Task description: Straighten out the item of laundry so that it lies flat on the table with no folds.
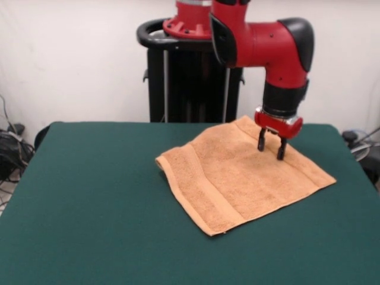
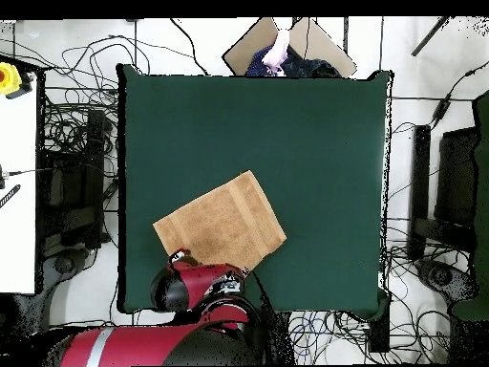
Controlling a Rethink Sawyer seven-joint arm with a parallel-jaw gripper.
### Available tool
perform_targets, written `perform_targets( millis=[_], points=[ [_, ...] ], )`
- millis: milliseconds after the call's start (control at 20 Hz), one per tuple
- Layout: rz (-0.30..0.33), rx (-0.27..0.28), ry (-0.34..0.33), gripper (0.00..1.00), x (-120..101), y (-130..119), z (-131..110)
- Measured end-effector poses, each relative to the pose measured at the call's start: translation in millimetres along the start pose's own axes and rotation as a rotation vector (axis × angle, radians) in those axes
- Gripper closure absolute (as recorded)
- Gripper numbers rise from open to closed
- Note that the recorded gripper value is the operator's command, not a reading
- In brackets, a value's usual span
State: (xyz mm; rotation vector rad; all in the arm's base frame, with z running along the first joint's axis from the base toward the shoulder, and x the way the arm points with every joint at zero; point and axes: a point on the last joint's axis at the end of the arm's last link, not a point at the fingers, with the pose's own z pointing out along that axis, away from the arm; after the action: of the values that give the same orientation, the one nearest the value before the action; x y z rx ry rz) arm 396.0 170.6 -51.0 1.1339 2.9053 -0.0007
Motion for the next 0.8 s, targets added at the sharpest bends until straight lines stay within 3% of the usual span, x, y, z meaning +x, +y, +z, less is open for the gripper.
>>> perform_targets(
  millis=[800],
  points=[
    [0.039,-0.018,0.019,0.00,16,9,0]
  ],
)
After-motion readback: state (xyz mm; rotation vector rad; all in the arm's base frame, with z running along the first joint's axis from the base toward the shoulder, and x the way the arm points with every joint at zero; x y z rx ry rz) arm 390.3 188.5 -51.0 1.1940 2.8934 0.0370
